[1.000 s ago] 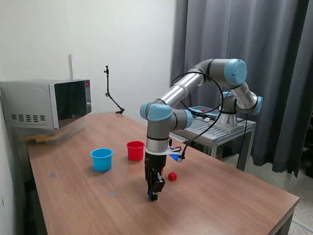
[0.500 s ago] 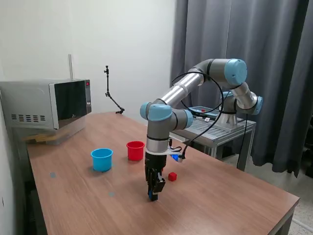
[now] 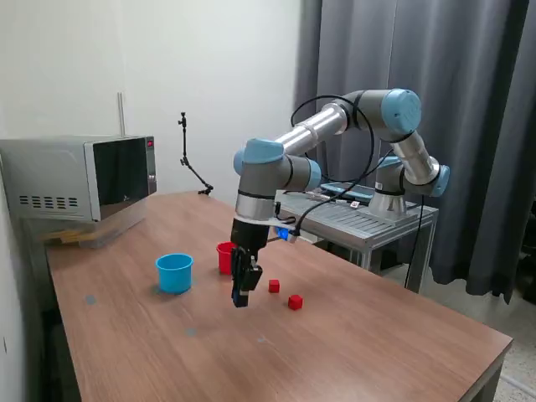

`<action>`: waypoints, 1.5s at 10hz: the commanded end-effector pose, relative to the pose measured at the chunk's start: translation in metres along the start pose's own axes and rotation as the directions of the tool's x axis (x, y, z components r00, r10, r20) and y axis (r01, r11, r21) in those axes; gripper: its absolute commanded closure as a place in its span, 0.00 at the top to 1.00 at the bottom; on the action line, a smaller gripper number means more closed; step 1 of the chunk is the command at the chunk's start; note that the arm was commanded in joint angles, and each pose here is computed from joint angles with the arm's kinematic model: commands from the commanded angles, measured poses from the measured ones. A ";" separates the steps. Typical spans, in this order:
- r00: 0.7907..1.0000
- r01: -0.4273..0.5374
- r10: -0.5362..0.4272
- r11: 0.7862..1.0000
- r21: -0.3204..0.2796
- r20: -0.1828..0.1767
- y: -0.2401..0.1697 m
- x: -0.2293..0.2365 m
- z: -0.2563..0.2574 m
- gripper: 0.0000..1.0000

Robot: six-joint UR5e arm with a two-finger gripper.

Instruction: Place red objects in the red bin, and blue objects in the blue bin.

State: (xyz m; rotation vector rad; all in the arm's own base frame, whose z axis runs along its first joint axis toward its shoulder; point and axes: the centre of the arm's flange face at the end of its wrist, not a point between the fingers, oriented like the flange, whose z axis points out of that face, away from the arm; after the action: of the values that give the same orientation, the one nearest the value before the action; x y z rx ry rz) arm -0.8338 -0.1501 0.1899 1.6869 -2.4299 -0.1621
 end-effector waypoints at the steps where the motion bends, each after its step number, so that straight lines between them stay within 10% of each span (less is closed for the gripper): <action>1: 0.999 -0.025 0.026 0.999 -0.027 0.044 0.013 -0.044 -0.030 0.00; 10: 0.981 -0.144 0.152 0.987 -0.066 0.125 0.067 -0.198 -0.053 0.00; 15: 0.983 -0.136 0.142 0.989 -0.055 0.116 0.072 -0.211 -0.045 0.00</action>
State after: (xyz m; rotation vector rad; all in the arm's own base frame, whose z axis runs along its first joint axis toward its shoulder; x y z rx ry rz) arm -0.8169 0.0718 0.2300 1.5211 -2.6058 -0.3119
